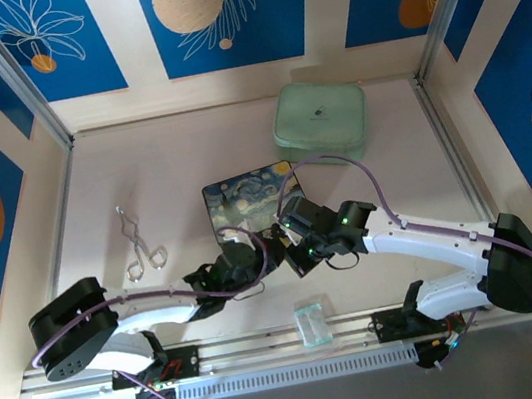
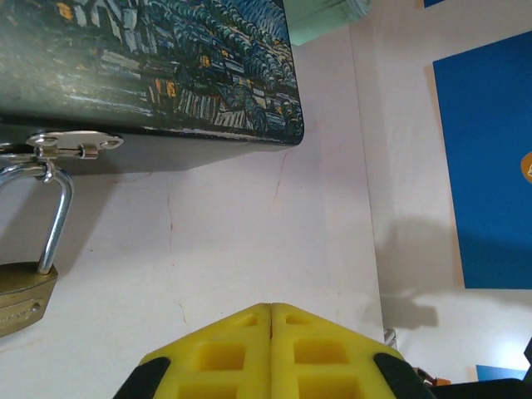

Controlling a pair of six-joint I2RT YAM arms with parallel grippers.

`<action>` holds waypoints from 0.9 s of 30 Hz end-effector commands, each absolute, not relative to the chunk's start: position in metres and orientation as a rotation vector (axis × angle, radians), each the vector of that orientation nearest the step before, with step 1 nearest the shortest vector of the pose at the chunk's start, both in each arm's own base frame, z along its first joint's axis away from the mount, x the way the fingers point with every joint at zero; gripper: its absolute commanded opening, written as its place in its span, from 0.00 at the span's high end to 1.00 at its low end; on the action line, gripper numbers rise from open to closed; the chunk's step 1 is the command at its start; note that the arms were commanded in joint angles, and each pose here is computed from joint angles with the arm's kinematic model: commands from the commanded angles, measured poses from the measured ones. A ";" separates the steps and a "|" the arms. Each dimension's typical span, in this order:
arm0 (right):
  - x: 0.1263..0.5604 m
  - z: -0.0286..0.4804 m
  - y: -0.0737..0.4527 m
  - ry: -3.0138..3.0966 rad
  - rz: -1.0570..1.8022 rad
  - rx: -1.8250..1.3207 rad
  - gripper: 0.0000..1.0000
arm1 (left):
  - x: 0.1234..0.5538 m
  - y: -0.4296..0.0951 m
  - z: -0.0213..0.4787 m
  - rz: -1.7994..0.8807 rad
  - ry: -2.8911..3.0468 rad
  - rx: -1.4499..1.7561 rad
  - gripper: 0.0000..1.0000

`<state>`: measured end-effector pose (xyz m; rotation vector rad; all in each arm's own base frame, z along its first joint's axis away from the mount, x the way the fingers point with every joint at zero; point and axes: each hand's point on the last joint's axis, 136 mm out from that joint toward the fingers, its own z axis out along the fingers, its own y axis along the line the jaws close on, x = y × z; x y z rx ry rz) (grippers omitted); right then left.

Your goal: Unlock a padlock with a key

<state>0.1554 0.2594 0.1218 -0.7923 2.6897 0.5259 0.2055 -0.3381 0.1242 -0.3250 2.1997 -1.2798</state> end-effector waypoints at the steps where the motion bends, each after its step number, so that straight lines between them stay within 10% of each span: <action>1: 0.168 0.136 0.266 2.611 0.566 -0.740 1.00 | 0.200 -0.348 0.131 -1.333 2.205 -0.300 1.00; 6: 0.171 0.137 0.269 2.614 0.591 -0.714 0.93 | 0.199 -0.348 0.134 -1.357 2.191 -0.299 1.00; 13: 0.186 0.165 0.253 2.521 0.759 -0.444 0.04 | 0.217 -0.325 0.150 -1.352 2.113 -0.342 1.00; 27: 0.189 0.263 0.275 2.021 1.662 -0.299 0.10 | 0.222 -0.304 0.262 -1.460 1.732 -0.126 1.00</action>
